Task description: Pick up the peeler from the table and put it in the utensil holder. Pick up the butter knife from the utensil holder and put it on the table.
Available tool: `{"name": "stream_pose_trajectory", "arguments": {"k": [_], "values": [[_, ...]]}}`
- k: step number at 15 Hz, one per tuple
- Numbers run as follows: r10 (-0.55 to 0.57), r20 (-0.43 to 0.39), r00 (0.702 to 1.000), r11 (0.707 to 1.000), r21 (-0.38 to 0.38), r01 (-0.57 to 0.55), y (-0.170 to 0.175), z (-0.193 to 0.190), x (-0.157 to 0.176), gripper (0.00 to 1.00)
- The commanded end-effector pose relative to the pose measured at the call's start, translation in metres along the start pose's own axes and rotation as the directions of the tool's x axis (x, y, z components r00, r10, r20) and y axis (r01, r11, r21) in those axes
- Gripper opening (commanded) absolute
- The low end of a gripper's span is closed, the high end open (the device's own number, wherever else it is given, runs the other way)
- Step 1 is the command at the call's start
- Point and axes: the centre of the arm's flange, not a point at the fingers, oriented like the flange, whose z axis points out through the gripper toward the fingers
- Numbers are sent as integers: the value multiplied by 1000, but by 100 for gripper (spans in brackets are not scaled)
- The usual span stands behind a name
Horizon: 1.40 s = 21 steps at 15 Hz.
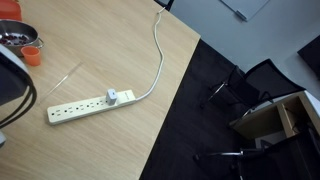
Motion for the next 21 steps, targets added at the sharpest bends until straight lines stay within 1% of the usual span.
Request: {"name": "stream_pose_trajectory", "arguments": {"k": [1, 6, 13, 14, 15, 16, 17, 21], "values": [[32, 22, 999, 999, -16, -32, -5, 0, 4, 6], [51, 17, 999, 999, -20, -50, -3, 0, 7, 6], [45, 7, 999, 999, -1, -45, -6, -1, 18, 6], [42, 2, 999, 999, 1, -42, -8, -1, 20, 7], [39, -12, 999, 999, 2, -39, -10, -1, 20, 49], [29, -18, 999, 1000, 0, -29, -12, -2, 21, 50], [21, -21, 1000, 1000, 4, -21, -15, -3, 20, 54], [1, -38, 999, 1000, 7, 0, -25, -6, 15, 82]]}}
